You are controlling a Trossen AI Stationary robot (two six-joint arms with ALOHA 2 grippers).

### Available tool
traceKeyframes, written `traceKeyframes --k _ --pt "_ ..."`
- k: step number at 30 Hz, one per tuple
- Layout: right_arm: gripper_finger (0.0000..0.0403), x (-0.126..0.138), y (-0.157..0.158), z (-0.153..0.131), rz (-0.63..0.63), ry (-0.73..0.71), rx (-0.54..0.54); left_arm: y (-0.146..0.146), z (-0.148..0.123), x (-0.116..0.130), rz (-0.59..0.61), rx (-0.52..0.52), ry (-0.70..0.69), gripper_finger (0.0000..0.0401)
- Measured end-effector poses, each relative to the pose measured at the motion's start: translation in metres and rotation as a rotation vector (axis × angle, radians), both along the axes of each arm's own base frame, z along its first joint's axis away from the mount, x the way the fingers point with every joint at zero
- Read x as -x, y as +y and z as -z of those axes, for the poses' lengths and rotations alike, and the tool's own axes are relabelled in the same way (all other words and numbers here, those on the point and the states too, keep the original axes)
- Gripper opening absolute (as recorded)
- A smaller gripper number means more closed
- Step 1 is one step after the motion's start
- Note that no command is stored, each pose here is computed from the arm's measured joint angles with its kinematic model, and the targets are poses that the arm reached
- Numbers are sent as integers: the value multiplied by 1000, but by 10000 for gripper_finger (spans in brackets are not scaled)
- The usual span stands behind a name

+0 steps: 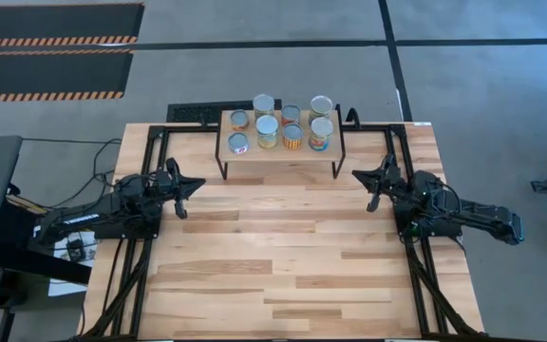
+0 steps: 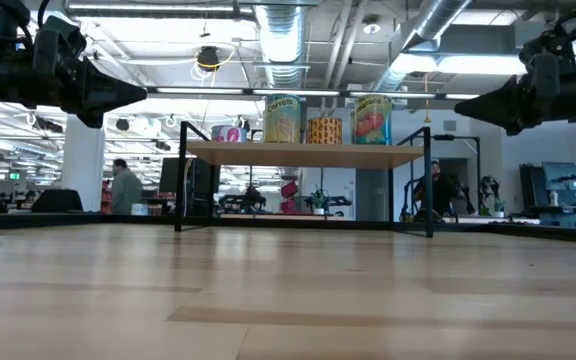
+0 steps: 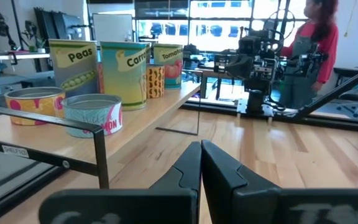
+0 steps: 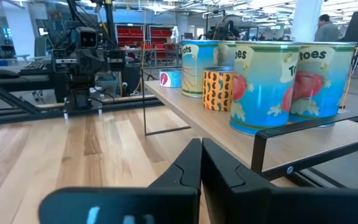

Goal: Pick and place cans onto a shelf
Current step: Return to Home Position

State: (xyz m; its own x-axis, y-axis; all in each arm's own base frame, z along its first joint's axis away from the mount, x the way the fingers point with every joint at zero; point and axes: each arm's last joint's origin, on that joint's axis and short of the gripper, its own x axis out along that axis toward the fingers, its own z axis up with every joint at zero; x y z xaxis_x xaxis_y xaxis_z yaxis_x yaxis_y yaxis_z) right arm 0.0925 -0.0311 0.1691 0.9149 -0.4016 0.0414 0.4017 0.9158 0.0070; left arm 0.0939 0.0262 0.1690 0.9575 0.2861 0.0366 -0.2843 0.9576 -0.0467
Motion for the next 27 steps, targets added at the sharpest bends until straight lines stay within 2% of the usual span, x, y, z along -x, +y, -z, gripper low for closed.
traceKeyframes --k 27 --pt "29 0 0 1 2 5 -1 0 0 0 2 0 1 0"
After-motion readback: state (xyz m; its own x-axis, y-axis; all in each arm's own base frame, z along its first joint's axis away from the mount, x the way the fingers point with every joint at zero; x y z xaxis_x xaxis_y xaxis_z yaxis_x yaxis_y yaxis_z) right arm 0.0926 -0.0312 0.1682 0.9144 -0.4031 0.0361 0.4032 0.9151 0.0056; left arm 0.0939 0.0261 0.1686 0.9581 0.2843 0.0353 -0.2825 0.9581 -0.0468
